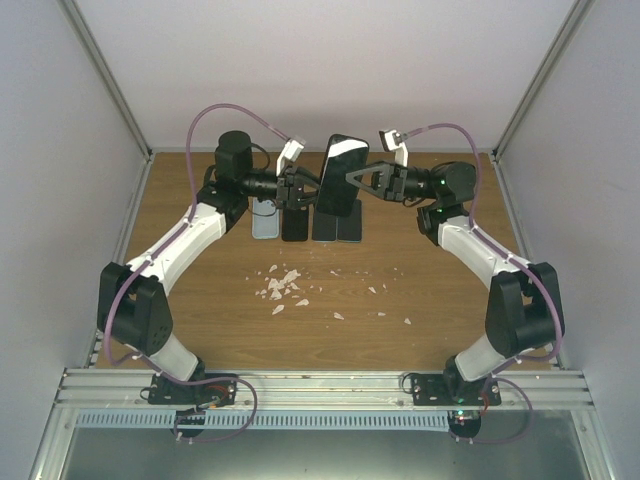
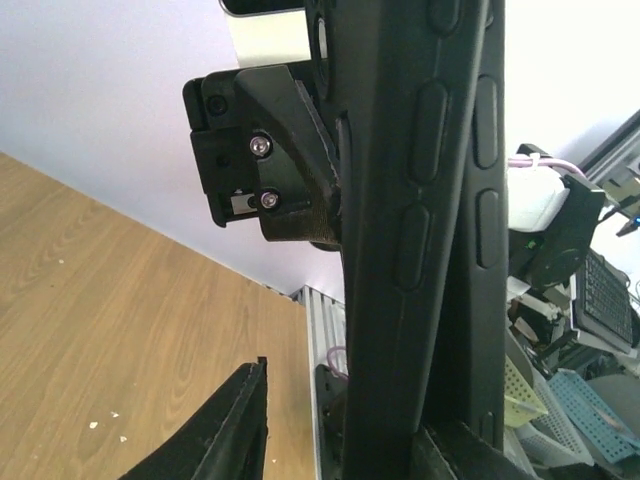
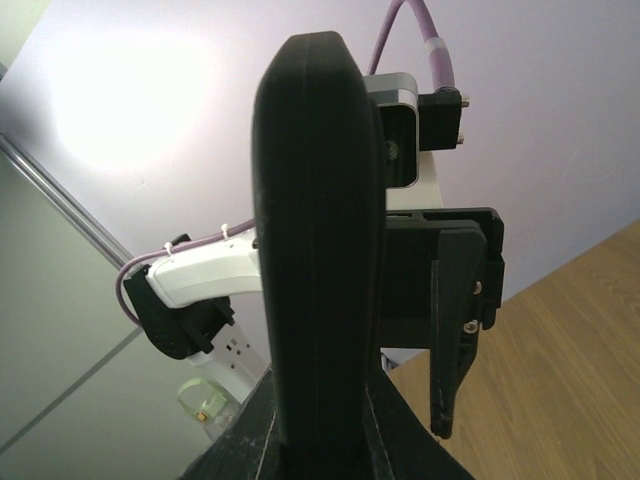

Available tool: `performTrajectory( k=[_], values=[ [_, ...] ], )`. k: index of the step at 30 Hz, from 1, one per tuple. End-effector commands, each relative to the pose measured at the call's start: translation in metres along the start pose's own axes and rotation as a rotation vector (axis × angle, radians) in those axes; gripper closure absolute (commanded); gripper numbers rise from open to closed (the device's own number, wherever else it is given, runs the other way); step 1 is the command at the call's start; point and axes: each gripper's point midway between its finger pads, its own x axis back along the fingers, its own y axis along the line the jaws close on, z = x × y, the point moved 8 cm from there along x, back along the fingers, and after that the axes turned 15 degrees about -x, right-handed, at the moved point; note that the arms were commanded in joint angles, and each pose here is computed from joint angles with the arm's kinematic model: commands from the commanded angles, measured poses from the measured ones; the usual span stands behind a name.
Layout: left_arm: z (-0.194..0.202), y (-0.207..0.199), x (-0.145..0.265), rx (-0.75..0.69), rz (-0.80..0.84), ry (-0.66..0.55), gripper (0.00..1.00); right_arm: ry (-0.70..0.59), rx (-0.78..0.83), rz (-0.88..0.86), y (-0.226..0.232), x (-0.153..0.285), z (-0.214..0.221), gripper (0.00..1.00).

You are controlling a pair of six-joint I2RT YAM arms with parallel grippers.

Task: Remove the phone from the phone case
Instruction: Remove the phone case from the phone.

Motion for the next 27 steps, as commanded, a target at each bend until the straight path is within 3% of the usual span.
performTrajectory(
  k=[1,10,14,20,27],
  values=[
    [0.003,-0.001,-0.028,-0.015,-0.014,-0.036,0.72,0.225,-0.103,-0.011,-0.025,-0.038,0.030,1.00],
    [0.031,0.006,-0.015,0.132,-0.048,-0.070,0.96,0.170,-0.141,0.100,-0.053,-0.019,0.012,0.95],
    [0.038,0.007,-0.011,0.184,-0.055,-0.086,1.00,0.109,-0.147,0.152,-0.062,-0.002,-0.002,0.80],
    [0.045,0.018,-0.001,0.274,-0.129,-0.125,1.00,0.012,-0.052,0.272,-0.056,0.018,-0.023,0.46],
    [0.053,0.036,0.010,0.438,-0.266,-0.149,1.00,-0.059,0.096,0.514,-0.054,0.034,-0.033,0.33]
  ],
)
